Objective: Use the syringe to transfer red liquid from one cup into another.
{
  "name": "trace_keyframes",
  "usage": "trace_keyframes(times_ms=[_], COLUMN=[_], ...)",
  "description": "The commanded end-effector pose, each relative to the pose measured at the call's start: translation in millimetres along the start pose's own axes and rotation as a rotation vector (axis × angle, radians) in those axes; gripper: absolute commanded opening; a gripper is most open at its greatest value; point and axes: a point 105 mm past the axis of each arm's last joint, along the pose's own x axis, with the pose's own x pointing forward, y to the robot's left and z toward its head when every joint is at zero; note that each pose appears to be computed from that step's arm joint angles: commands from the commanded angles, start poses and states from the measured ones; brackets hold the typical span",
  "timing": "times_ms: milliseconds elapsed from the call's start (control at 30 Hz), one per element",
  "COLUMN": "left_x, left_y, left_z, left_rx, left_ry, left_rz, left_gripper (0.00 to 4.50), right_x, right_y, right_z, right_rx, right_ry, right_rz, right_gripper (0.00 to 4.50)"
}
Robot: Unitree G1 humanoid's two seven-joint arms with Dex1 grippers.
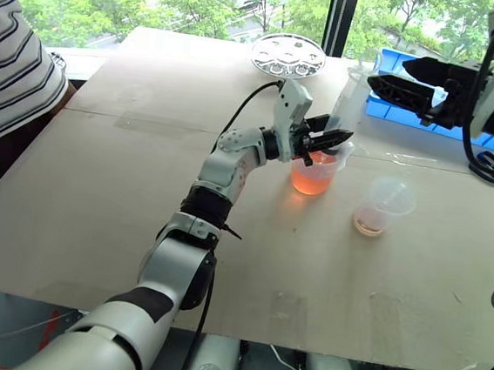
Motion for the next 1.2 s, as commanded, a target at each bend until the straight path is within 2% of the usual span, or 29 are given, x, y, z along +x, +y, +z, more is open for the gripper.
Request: trace_keyframes(times_ms=[33, 367, 833, 1200], left_x=[-2.2, 1.0, 4.2, 6.6], left_y=[-2.1, -0.7, -1.8, -3.0], left_z=[-0.2, 9.9, 20.2, 29.8], left_rx=[0.031, 0.055, 0.098, 0.104], left_ry=[0.014, -0.012, -0.037, -0.066], left_rz=[-0.005, -0.014, -0.005, 0.010], left_gripper=[1.40, 1.40, 1.40, 1.40], right_x=[-2.3, 11.2, 25.6, 33.4], right_y=[1.3, 4.7, 1.3, 6.6], right_z=[19.3, 20.3, -11.1, -25.9], right_rx=[-0.039, 0.003, 0.077, 0.173], right_ry=[-0.072, -0.077, 0.007, -0.045], right_rz=[-0.018, 0.010, -0.005, -0.038], right_gripper=[4.50, 4.50, 4.50, 4.50])
